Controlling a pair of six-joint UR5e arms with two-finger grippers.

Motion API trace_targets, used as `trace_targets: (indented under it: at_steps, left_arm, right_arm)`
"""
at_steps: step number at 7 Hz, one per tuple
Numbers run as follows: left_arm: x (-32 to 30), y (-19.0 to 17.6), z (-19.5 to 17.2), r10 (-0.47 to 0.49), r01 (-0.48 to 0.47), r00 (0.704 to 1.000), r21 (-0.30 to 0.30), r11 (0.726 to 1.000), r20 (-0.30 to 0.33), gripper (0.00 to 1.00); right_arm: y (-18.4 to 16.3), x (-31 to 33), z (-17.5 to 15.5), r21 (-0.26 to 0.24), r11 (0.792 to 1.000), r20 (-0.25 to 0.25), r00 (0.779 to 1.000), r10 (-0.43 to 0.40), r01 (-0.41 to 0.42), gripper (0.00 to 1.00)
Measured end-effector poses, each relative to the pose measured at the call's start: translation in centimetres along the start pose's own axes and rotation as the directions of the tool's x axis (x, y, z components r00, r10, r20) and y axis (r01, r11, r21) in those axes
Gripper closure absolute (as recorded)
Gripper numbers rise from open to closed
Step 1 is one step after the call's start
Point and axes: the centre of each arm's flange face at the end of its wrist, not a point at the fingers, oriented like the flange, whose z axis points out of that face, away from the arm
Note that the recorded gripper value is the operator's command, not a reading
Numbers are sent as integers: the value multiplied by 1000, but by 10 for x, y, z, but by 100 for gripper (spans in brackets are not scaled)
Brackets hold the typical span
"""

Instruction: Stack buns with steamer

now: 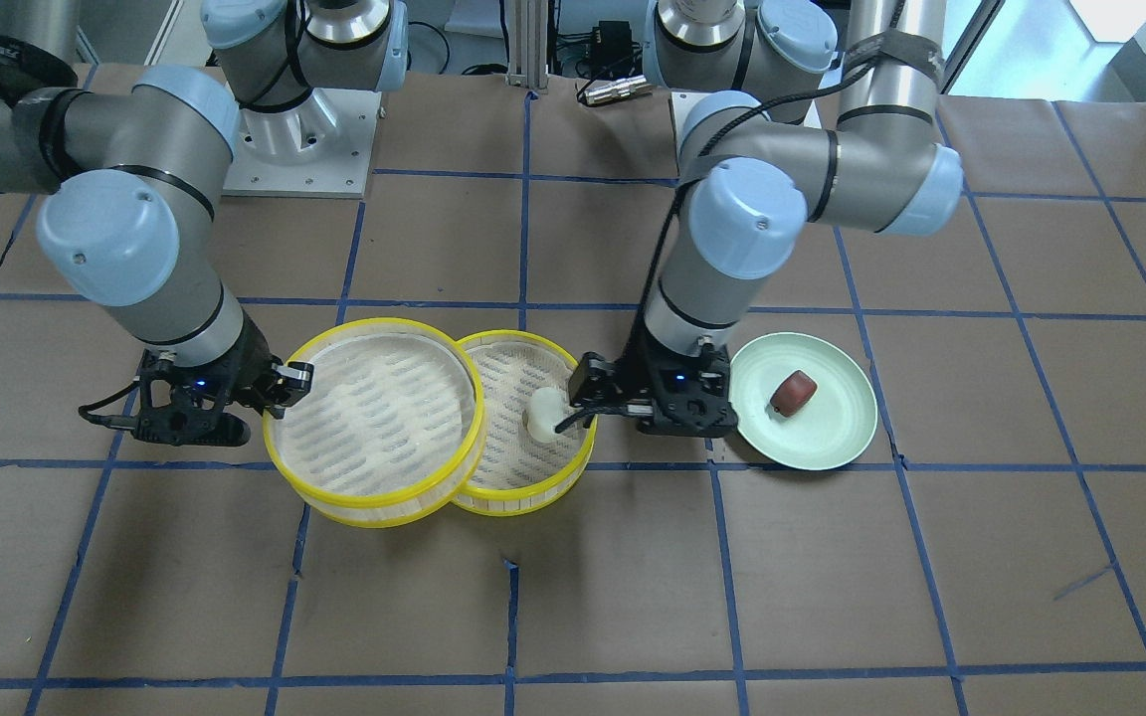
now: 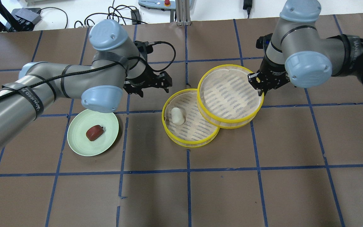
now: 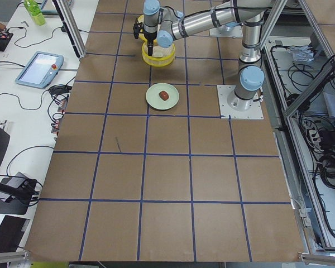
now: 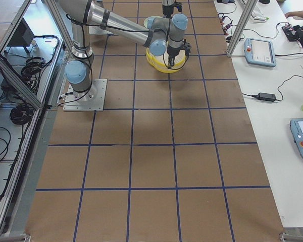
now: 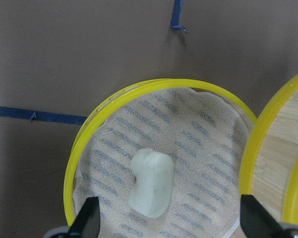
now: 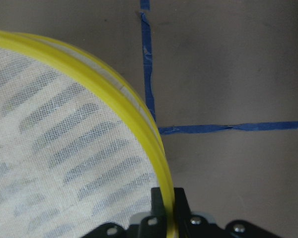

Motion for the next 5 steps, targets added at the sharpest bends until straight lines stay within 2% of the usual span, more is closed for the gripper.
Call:
trace_targets:
  at_steps: [3, 4, 5]
  left_arm:
    - [-154, 10, 19, 126, -119, 989, -89, 989, 80, 0]
    - [-189, 19, 27, 137, -124, 986, -127, 984, 96, 3]
    - [-208, 30, 35, 134, -116, 986, -162, 980, 102, 12]
  right_arm:
    - [18, -75, 6, 34, 999, -14, 1000, 26, -26, 92]
    - [22, -89, 11, 33, 999, -14, 1000, 23, -22, 92]
    - [24, -98, 16, 28, 999, -12, 1000, 19, -19, 92]
